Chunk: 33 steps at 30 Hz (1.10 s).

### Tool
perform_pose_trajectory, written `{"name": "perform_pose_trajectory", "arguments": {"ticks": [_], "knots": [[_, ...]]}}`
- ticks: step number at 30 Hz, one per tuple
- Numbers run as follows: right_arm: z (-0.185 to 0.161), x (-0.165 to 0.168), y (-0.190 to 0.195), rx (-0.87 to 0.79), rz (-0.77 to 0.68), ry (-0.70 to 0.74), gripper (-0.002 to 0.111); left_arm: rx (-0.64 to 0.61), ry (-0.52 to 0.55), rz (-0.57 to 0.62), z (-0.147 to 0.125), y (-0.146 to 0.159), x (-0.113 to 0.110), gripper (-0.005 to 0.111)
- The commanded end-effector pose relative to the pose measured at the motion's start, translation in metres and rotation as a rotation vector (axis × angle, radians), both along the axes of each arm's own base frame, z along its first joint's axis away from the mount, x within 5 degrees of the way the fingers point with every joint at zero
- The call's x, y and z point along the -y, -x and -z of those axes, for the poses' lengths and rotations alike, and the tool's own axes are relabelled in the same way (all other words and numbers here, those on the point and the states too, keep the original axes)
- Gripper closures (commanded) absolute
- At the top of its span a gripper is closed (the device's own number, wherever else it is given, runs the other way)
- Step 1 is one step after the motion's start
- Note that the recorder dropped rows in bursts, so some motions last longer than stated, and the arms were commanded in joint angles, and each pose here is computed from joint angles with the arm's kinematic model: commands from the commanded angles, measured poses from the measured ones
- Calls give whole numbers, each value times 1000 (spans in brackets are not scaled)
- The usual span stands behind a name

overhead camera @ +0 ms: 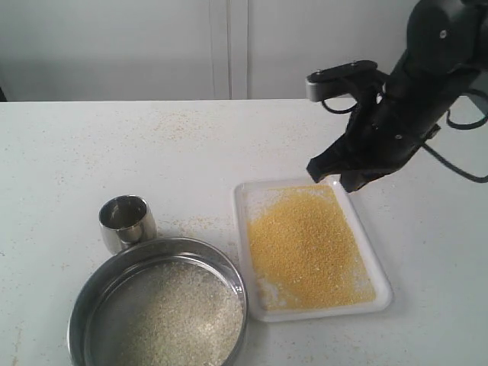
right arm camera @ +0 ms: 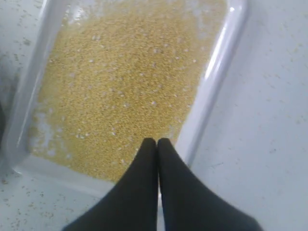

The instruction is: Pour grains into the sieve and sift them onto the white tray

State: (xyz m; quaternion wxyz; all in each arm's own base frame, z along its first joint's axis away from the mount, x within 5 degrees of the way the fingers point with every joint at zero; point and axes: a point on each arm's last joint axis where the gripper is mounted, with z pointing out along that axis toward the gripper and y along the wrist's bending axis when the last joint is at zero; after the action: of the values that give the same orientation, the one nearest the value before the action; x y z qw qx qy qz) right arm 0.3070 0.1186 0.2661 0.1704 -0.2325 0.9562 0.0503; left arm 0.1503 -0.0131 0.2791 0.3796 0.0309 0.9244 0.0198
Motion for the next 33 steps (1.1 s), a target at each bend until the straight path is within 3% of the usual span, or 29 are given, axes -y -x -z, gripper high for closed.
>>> {"name": "perform_pose_trajectory", "arguments": {"ticks": [1, 12, 33], "knots": [[-9, 32, 3, -17, 113, 1, 108, -3, 5, -7, 1, 2, -1, 107], [-12, 76, 47, 110, 250, -25, 108, -3, 5, -7, 1, 2, -1, 107], [-43, 90, 138, 537, 268, -154, 108, -3, 5, -7, 1, 2, -1, 107]]}}
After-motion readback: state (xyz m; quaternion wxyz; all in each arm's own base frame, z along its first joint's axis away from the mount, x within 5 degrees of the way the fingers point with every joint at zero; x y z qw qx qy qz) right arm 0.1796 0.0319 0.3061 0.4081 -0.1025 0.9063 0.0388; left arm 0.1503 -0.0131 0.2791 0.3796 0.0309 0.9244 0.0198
